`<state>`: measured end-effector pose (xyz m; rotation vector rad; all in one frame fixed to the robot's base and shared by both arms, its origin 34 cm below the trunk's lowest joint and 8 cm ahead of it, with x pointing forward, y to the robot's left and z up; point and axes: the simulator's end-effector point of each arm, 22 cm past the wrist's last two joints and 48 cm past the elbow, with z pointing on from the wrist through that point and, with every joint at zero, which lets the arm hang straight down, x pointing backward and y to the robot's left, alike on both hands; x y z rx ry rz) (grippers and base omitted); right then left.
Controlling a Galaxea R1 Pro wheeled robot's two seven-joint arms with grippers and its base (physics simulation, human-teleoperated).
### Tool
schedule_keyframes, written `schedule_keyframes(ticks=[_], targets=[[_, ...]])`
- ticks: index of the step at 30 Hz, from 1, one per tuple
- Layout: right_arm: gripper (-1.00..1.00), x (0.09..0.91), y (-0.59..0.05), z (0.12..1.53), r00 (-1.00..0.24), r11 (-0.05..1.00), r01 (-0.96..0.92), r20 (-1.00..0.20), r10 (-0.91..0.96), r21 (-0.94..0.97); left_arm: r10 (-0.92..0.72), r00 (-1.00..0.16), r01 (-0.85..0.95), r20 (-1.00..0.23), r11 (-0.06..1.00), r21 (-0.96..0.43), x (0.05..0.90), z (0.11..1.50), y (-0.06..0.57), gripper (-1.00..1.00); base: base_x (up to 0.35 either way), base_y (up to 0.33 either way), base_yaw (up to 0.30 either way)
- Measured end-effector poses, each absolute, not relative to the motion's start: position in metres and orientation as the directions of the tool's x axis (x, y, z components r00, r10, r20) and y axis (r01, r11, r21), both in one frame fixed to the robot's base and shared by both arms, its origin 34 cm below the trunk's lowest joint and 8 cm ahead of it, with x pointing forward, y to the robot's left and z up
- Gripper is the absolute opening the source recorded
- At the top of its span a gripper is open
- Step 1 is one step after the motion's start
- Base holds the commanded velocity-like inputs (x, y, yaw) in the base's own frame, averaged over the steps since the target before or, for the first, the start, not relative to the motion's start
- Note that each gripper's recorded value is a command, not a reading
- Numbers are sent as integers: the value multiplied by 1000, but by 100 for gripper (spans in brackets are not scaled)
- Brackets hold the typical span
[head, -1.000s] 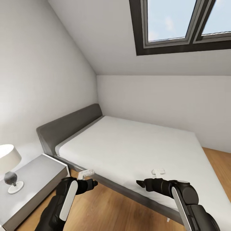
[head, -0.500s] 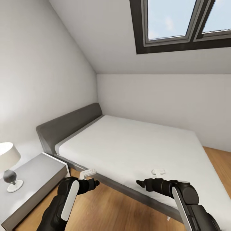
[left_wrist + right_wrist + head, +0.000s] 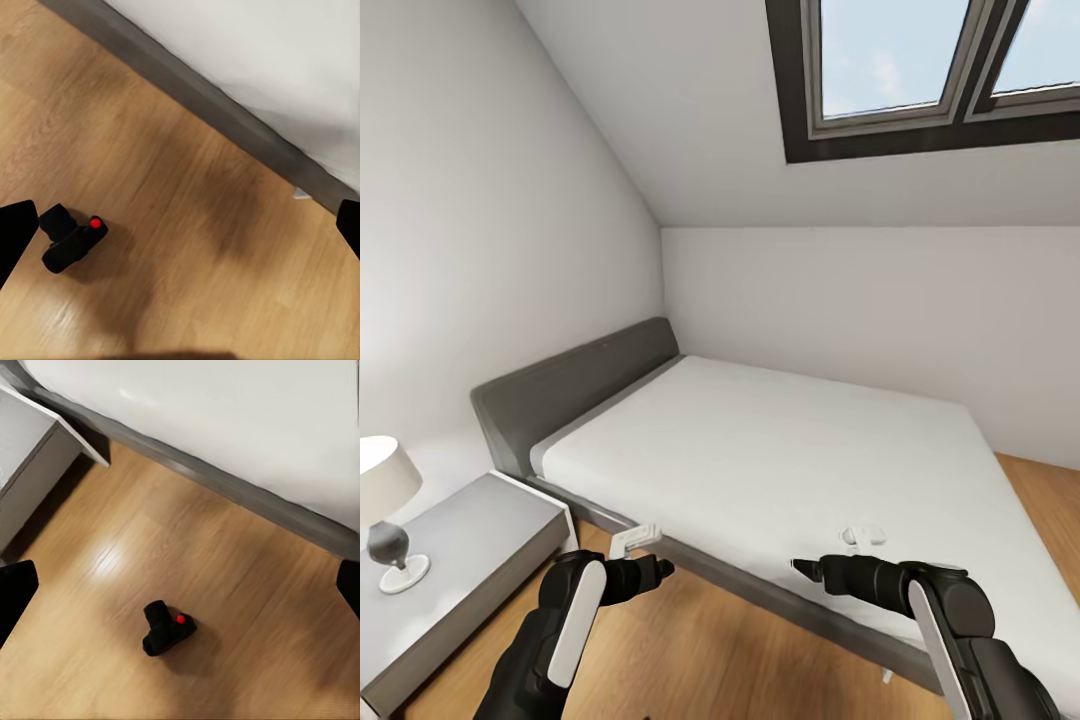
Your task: Attach the digital camera to the camera tripod in the bedroom.
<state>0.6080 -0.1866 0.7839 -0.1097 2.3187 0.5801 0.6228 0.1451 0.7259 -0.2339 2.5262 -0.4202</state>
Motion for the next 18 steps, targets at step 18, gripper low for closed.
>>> schedule_keyframes(ticks=[18], targets=[[100,603,-190,752,-737,883,-221,-664,126,413,-278,-787,-86,-551,933,-348,630,709,157,100,0,0,0]])
